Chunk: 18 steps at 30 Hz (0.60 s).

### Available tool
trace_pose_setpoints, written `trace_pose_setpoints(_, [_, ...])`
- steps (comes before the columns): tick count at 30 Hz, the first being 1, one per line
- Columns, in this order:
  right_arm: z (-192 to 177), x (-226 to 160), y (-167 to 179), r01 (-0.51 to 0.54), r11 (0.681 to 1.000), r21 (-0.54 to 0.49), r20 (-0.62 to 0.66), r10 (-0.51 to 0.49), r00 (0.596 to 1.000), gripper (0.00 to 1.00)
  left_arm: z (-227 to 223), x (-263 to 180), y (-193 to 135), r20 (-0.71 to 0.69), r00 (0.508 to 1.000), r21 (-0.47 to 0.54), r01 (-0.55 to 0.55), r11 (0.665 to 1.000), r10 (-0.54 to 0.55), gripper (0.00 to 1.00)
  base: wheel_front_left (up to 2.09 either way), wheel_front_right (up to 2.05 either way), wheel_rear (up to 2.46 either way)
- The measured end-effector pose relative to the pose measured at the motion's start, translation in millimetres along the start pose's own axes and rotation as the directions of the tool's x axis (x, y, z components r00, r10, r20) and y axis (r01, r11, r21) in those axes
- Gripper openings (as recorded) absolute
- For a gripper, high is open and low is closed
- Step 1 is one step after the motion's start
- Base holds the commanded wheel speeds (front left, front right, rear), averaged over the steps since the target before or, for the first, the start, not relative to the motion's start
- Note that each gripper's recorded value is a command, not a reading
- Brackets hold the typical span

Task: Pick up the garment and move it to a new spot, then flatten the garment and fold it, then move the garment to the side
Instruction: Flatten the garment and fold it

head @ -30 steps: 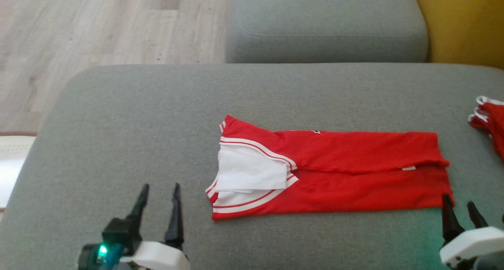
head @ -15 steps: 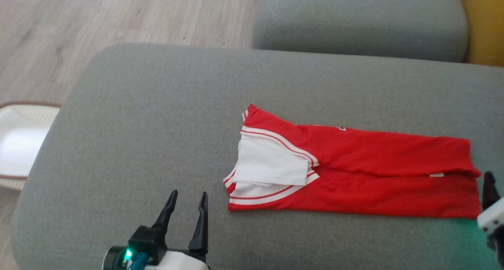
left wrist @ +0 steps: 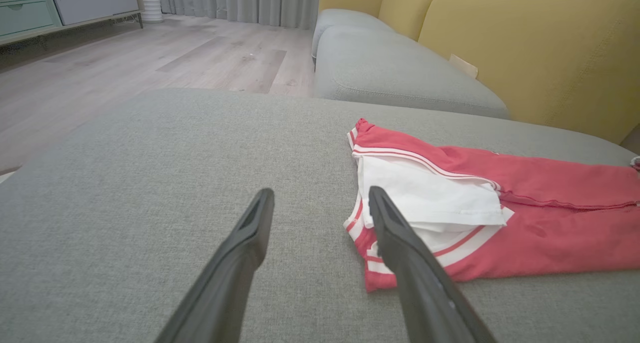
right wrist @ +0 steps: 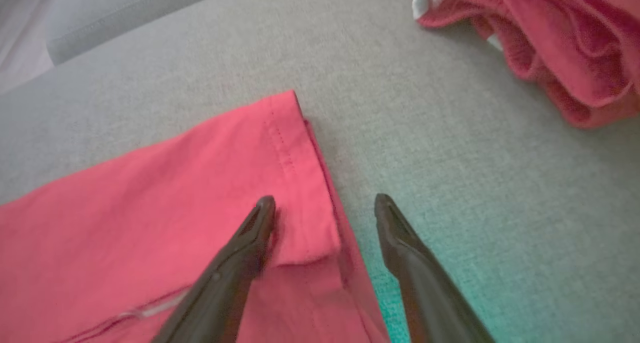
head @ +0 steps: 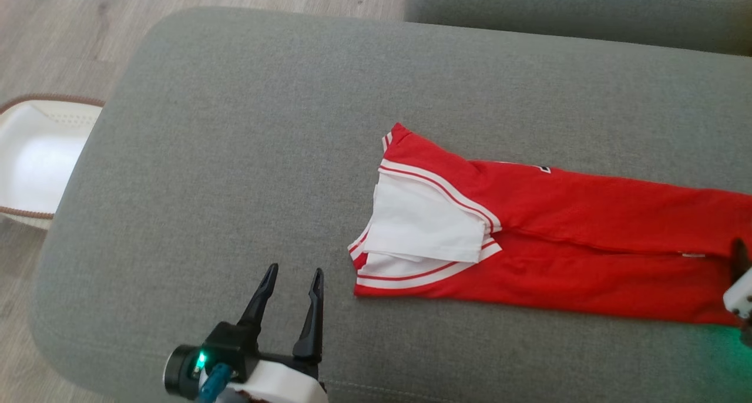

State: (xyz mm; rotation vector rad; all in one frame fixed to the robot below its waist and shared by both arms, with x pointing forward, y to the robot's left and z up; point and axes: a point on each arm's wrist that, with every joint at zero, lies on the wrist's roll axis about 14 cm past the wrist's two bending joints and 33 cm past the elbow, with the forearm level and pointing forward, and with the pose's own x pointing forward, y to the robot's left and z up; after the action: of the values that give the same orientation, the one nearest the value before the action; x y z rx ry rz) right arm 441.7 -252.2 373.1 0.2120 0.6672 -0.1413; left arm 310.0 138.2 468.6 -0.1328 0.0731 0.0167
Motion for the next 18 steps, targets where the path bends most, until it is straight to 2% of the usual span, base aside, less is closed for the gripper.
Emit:
trace_pose_setpoints(4, [-20.5, 2.6, -3.9, 0.018, 1.0, 0.005, -0.078, -0.018, 0.997, 1.0, 0.1, 2.3, 0.1, 0.001, 1.0, 0.0, 0.004, 1.0, -0.004, 1.0, 0.0, 0.0, 0.0])
trace_pose_setpoints(10, [-28.2, -0.9, 4.5, 0.0, 0.999, 0.044, -0.123, 0.006, 0.992, 1.0, 3.9, 4.2, 2.2, 0.016, 1.0, 0.014, 0.007, 1.0, -0.007, 1.0, 0.0, 0.0, 0.0])
trace_pose_setpoints(11, [-29.0, -1.8, 4.9, -0.002, 0.999, 0.051, -0.131, 0.009, 0.991, 0.78, 4.5, 4.4, 1.7, 0.018, 1.0, 0.016, 0.009, 1.0, -0.01, 1.0, 0.0, 0.0, 0.0])
trace_pose_setpoints(12, [-29.0, -2.6, 4.8, -0.003, 0.998, 0.057, -0.134, 0.011, 0.991, 0.46, 5.0, 4.6, 1.0, 0.02, 1.0, 0.019, 0.012, 1.0, -0.012, 1.0, 0.0, 0.0, 0.0])
trace_pose_setpoints(13, [-29.6, -3.2, 4.8, -0.004, 0.998, 0.062, -0.136, 0.013, 0.991, 0.09, 5.4, 4.8, -0.1, 0.022, 1.0, 0.017, 0.017, 1.0, -0.017, 1.0, 0.0, 0.0, 0.0])
trace_pose_setpoints(14, [-31.2, -3.7, 6.0, -0.009, 0.998, 0.062, -0.143, 0.018, 0.99, 0.0, 5.7, 5.0, -1.1, 0.023, 1.0, 0.015, 0.02, 1.0, -0.021, 1.0, 0.0, 0.0, 0.0])
trace_pose_setpoints(18, [-32.7, -5.5, 14.9, -0.038, 0.998, 0.053, -0.149, 0.045, 0.988, 0.0, 7.3, 5.8, -3.0, 0.028, 0.999, 0.011, 0.027, 1.0, -0.027, 1.0, 0.0, 0.0, 0.0])
